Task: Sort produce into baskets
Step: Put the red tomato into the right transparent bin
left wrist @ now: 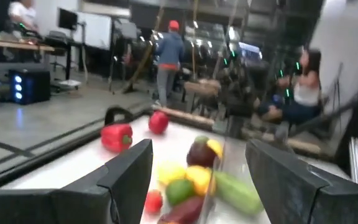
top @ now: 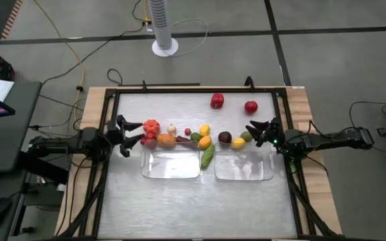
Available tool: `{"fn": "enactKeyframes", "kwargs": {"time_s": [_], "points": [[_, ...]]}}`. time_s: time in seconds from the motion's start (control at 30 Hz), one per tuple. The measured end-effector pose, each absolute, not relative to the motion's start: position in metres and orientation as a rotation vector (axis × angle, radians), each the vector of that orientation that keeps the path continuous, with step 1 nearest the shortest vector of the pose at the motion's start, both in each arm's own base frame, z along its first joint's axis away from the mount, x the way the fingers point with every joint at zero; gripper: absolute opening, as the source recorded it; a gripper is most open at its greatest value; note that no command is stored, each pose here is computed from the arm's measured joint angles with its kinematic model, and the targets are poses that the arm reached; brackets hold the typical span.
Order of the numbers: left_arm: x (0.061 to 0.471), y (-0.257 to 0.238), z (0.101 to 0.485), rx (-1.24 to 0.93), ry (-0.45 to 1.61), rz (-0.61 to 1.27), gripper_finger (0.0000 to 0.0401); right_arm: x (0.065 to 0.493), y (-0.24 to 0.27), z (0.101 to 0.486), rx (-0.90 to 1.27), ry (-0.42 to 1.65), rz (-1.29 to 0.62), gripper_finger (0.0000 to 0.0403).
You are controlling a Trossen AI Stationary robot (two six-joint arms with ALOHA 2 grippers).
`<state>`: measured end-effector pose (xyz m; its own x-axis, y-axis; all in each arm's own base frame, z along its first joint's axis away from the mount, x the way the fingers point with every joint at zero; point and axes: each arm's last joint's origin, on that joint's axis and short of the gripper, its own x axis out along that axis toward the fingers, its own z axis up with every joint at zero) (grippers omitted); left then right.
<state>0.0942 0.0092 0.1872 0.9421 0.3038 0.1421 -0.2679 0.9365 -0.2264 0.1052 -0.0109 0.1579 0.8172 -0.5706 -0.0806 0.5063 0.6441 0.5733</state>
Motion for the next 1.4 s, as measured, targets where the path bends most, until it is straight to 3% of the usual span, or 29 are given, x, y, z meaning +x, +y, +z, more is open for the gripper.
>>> {"fn": "enactKeyframes", "kwargs": {"time_s": [0.13, 0.23, 0.33, 0.47, 0.6, 0.77, 1.0, 1.23, 1.4], "points": [[0.089, 0.009, 0.207, -0.245, -0.387, 0.258, 0.0245, 0.106, -0.012, 0.161, 0.599, -0.076, -0.563, 0.0302], [0.081, 0.006, 0.225, -0.159, -0.572, 0.167, 0.0245, 0.108, -0.015, 0.171, 0.590, -0.022, -0.529, 0.0302], [0.075, 0.008, 0.233, -0.127, -0.671, 0.260, 0.0245, 0.111, -0.021, 0.182, 0.533, 0.034, -0.580, 0.0302], [0.076, 0.017, 0.237, -0.089, -0.595, 0.554, 0.0242, 0.121, -0.035, 0.195, 0.455, 0.125, -0.666, 0.0302], [0.077, 0.024, 0.259, 0.008, -0.564, 0.679, 0.0226, 0.138, -0.056, 0.211, 0.401, 0.213, -0.740, 0.0302], [0.088, 0.030, 0.286, 0.106, -0.445, 0.672, 0.0205, 0.164, -0.088, 0.228, 0.384, 0.329, -0.777, 0.0302], [0.108, 0.036, 0.277, 0.171, -0.119, 0.656, 0.0192, 0.184, -0.138, 0.233, 0.344, 0.675, -0.974, 0.0302], [0.107, 0.035, 0.291, 0.183, -0.147, 0.652, 0.0192, 0.184, -0.165, 0.220, 0.364, 0.990, -1.015, 0.0322], [0.106, 0.033, 0.302, 0.197, -0.182, 0.588, 0.0193, 0.182, -0.171, 0.218, 0.387, 1.075, -1.015, 0.0355]]}}
